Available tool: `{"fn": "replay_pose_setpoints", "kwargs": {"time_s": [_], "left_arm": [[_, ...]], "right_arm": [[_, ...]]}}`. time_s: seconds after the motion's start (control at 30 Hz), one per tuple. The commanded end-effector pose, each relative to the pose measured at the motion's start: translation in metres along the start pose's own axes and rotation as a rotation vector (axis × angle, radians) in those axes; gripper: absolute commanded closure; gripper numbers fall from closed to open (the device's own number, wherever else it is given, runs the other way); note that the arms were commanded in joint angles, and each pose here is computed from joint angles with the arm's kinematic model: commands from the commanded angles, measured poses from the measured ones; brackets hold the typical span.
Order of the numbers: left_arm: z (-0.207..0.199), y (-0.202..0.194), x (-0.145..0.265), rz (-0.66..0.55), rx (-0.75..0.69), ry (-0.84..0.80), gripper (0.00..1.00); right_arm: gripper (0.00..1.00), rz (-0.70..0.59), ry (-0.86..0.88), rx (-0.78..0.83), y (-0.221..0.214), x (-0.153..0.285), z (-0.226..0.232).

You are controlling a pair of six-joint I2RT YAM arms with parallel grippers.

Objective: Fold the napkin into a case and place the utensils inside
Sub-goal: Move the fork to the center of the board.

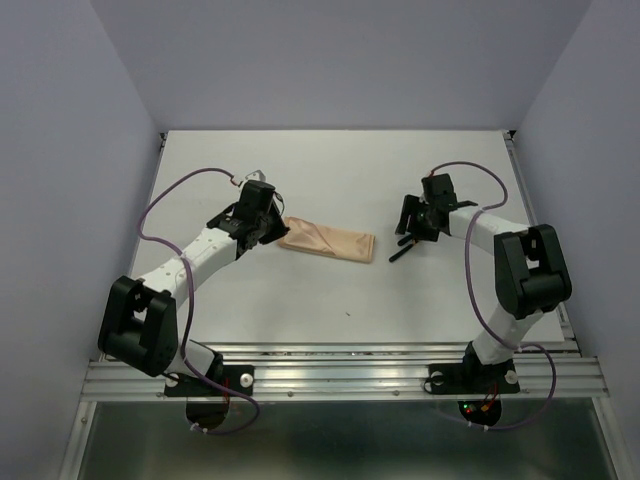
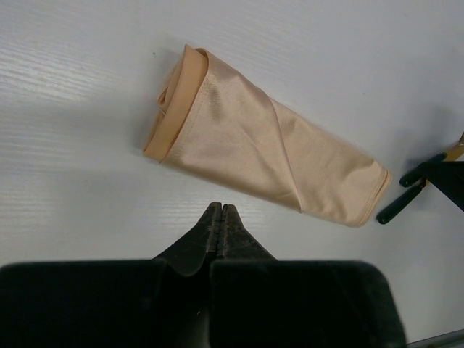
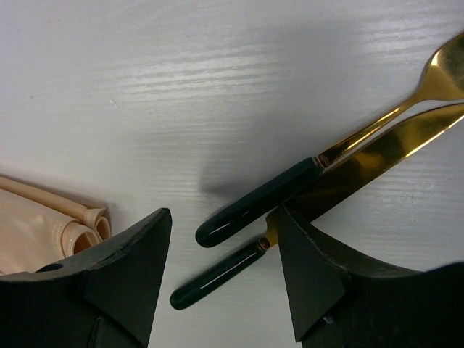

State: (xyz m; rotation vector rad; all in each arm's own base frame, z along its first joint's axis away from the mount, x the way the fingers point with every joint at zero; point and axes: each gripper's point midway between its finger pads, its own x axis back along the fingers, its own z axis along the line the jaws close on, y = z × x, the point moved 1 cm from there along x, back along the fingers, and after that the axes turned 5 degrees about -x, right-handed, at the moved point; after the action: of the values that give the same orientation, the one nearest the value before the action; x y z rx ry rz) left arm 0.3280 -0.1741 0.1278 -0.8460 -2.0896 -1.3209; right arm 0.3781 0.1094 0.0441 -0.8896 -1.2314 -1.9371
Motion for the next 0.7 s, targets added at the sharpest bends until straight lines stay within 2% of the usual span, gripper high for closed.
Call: {"fn": "replay_pose_setpoints", "kwargs": {"time_s": [0.0,0.33,0.53,0.67], "left_arm": [[-0.003,0.009,0.005,-0.047,0.012,-0.025,1.00],[-0.002,0.004,0.004,-0.042,0.014,-0.034,1.00],[0.002,0.004,0.007,-0.058,0.016,-0.023,0.98],[0.002,0.009,0.005,-0.072,0.007,-0.008,0.95]], "right_arm": [[0.34,-0.046,0.035,0.010,0.022,-0.005,0.013],[0.34,-0.052,0.038,0.013,0.037,-0.028,0.020],[0.31,-0.099,0.059,0.057,0.076,-0.047,0.039],[0.31,-0.076,0.063,0.088,0.096,-0.056,0.052]]}}
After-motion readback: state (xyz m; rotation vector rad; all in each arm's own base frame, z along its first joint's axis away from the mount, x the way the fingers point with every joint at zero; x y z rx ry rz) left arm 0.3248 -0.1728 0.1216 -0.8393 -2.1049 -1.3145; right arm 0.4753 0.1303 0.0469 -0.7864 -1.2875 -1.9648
